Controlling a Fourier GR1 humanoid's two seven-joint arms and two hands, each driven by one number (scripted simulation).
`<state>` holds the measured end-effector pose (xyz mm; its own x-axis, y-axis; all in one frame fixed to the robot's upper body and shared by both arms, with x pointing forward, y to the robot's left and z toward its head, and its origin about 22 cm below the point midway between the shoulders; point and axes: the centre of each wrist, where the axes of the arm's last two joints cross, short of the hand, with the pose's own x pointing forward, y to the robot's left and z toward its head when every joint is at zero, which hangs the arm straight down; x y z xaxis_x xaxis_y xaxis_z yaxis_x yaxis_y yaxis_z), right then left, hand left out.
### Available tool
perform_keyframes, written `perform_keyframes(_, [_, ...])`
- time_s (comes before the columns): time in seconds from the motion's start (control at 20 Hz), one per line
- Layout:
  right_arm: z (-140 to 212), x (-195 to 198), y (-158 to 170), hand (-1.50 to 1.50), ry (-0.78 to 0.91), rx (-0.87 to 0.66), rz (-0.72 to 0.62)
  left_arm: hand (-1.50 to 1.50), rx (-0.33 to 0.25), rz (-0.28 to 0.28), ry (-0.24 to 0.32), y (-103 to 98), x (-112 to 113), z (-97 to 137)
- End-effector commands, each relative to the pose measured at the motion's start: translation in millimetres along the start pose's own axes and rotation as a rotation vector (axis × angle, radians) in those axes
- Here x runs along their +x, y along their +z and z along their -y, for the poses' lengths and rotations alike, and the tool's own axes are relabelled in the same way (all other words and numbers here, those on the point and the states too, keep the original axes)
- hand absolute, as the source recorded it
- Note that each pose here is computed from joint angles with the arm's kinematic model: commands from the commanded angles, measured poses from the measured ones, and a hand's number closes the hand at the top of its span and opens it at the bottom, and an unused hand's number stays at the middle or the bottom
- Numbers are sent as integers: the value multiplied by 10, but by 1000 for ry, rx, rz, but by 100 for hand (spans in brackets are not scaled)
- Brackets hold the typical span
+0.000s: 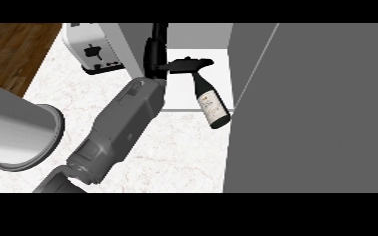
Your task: Pick up the wine, place it into the cabinet and close the cabinet
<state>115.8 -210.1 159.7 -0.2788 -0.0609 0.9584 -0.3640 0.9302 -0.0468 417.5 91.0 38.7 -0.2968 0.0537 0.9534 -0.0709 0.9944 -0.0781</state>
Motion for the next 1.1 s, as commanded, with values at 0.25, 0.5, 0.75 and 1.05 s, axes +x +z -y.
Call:
perform_keyframes(0.25, [-77,389,202,-150,-19,13,59,-150,-46,6,59,289,118,15])
perform_keyframes(0.5, [-64,465,196,-150,-19,13,85,-150,-88,10,139,651,145,23])
perform_keyframes(0.75, [-52,479,259,-150,-6,28,83,-150,-60,-13,163,1070,189,-42])
perform_keyframes(1.05, [-114,459,211,-150,-15,4,90,-150,-70,13,211,1624,442,-69])
